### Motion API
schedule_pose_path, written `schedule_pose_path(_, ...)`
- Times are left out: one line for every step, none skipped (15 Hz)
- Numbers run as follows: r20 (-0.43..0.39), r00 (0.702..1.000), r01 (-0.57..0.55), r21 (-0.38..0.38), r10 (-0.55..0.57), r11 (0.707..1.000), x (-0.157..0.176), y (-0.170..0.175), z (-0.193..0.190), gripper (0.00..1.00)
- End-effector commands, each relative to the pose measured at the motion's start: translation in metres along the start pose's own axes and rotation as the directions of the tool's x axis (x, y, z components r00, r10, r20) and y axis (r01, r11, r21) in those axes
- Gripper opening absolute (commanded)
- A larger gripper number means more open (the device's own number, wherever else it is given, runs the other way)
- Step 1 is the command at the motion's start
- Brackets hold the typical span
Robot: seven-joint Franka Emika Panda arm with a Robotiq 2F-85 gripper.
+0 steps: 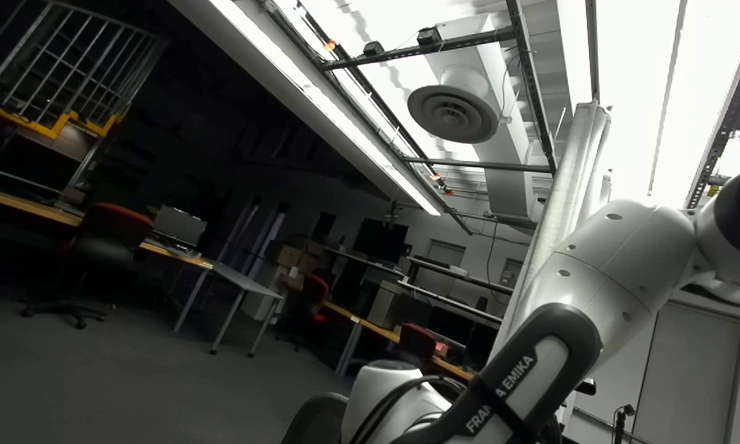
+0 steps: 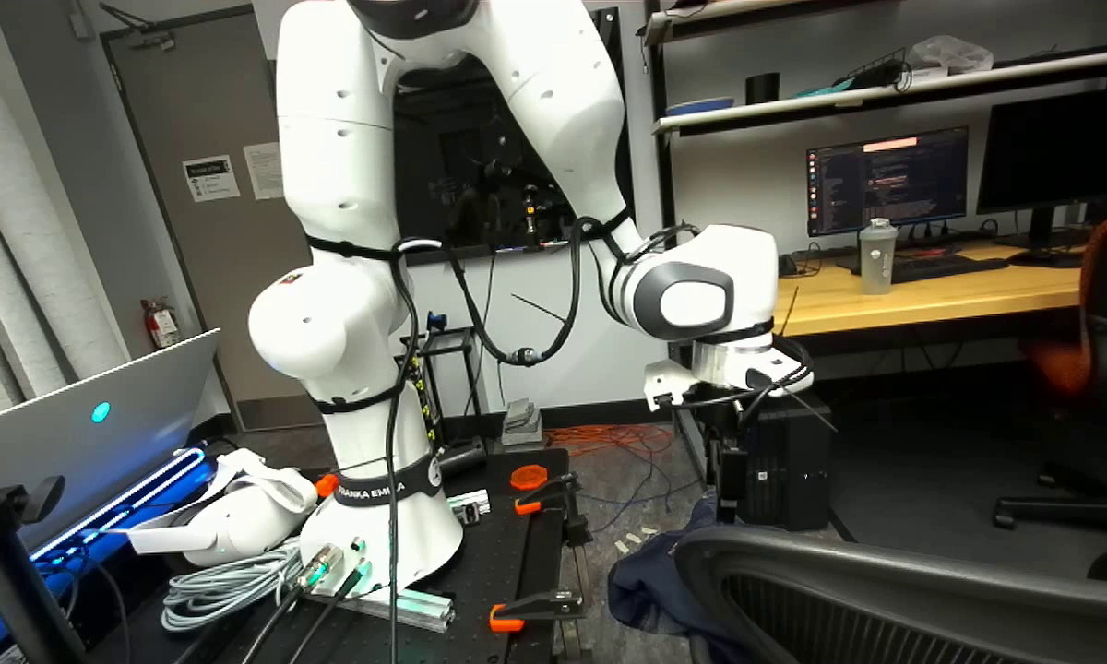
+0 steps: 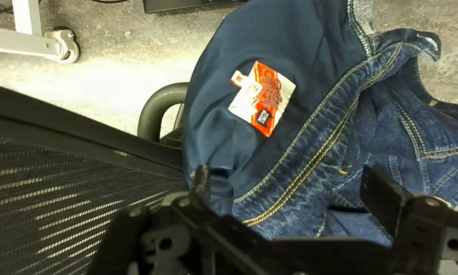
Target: Pick the cloth and put it on the back rest of the chair
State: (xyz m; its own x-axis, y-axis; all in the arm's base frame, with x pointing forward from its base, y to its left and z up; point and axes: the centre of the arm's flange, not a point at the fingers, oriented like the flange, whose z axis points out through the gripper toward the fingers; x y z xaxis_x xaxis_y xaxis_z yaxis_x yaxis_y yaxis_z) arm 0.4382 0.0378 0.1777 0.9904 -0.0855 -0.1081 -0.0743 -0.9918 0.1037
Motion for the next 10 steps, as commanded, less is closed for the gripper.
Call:
schedule_pose_path(-0.005,1.0,-0.021,-0.033,0.02,0.999,0.023,-0.017,0.036,1.0)
schedule_pose_path(-0.004,1.0,-0.023,-0.037,0.023,0.999,0.026,-0.021,0.043,1.0)
schedule_pose_path(-0.003,1.0,-0.024,-0.041,0.024,0.999,0.03,-0.025,0.049,1.0)
schedule_pose_path(-0.003,1.0,-0.022,-0.044,0.022,0.999,0.033,-0.03,0.055,1.0)
schedule_pose_path(0.0,1.0,-0.022,-0.048,0.022,0.999,0.036,-0.033,0.061,1.0)
schedule_pose_path(0.002,1.0,-0.019,-0.056,0.019,0.998,0.039,-0.036,0.066,1.0)
schedule_pose_path(0.01,1.0,-0.018,-0.064,0.018,0.998,0.041,-0.038,0.072,1.0)
schedule_pose_path(0.015,1.0,-0.02,-0.073,0.021,0.997,0.043,-0.039,0.078,0.99)
schedule_pose_path(0.024,0.999,-0.024,-0.081,0.026,0.996,0.045,-0.039,0.083,0.75)
schedule_pose_path(0.025,0.999,-0.031,-0.09,0.033,0.996,0.047,-0.038,0.087,0.75)
